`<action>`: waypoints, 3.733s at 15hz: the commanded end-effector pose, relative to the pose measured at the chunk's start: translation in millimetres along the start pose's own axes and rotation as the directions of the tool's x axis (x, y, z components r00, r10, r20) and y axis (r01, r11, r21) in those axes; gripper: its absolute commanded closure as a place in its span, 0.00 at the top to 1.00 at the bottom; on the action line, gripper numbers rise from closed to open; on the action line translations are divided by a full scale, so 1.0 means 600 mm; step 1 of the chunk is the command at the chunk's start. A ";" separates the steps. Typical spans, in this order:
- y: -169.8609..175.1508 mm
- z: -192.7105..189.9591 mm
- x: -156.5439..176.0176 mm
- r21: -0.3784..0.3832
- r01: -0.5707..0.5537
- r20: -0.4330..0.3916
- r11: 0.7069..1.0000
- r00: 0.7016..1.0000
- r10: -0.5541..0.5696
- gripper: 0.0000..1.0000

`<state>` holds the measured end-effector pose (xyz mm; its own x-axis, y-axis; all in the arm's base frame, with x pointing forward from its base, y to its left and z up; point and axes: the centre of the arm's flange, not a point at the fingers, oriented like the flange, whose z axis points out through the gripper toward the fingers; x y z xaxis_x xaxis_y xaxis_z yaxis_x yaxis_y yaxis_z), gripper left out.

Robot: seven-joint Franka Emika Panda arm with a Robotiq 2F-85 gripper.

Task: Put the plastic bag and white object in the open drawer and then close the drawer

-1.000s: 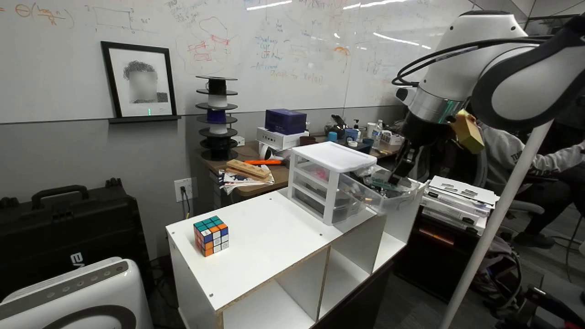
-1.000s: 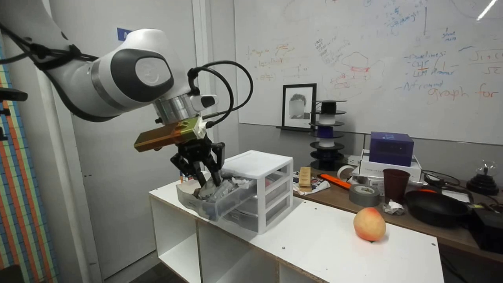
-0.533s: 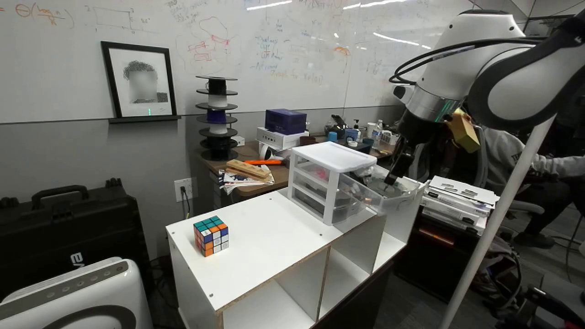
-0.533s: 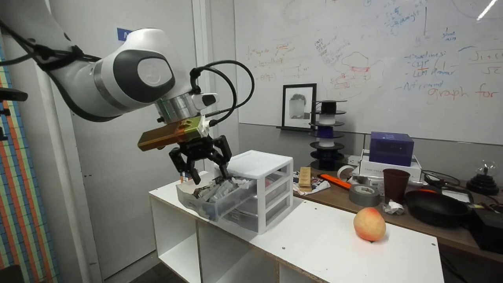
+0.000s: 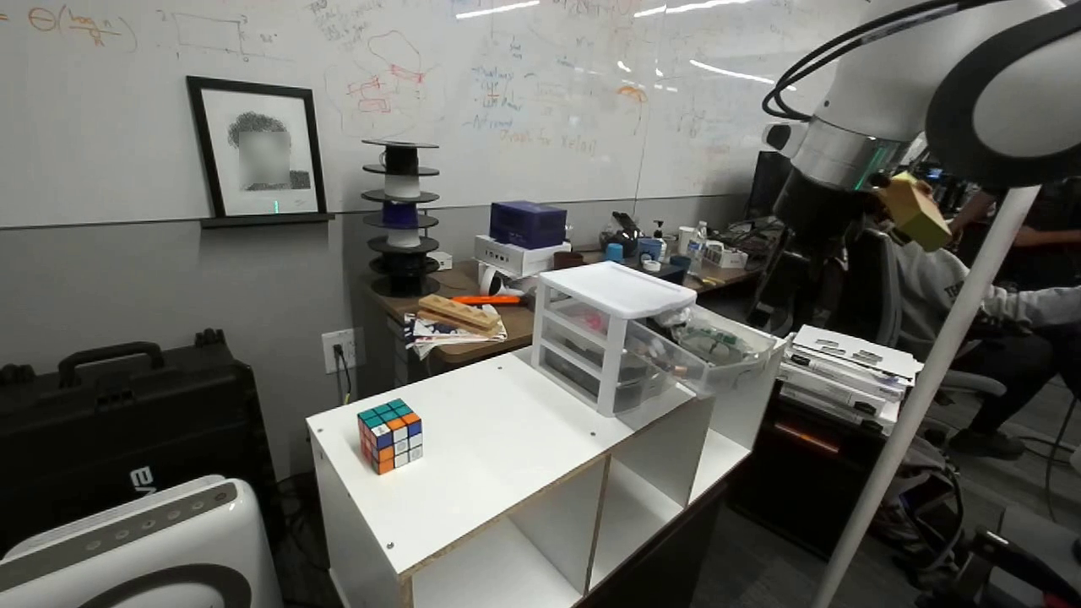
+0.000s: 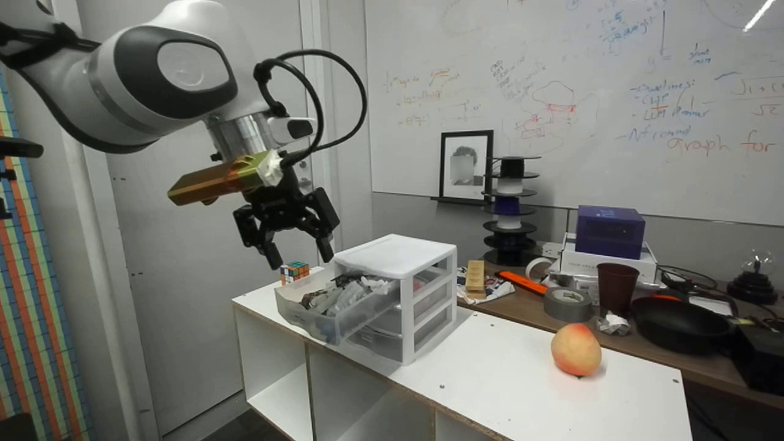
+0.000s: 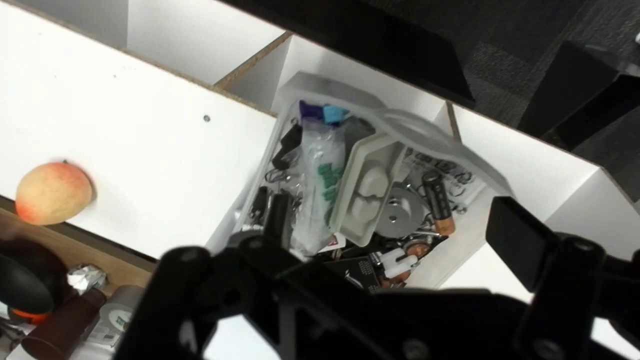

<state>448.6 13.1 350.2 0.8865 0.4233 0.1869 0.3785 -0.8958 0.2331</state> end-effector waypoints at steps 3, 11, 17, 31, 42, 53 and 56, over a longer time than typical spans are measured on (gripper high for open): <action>-0.052 -0.046 -0.094 0.115 -0.128 0.124 0.985 0.986 0.114 1.00; 0.001 0.065 -0.148 0.145 -0.289 0.242 0.946 0.938 0.249 1.00; 0.027 0.108 -0.107 0.172 -0.324 0.195 0.930 0.937 0.290 1.00; 0.024 0.147 -0.017 0.142 -0.259 0.102 0.955 0.964 0.246 0.00; 0.065 0.154 0.014 0.046 -0.289 -0.038 0.956 0.956 0.290 0.00; 0.128 0.179 0.065 0.025 -0.424 -0.121 0.905 0.898 0.424 0.00; 0.138 0.180 0.078 0.028 -0.447 -0.132 0.894 0.885 0.447 0.00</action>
<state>521.6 -54.1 268.3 0.9435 0.0171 0.3310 -0.0153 -0.9954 0.0950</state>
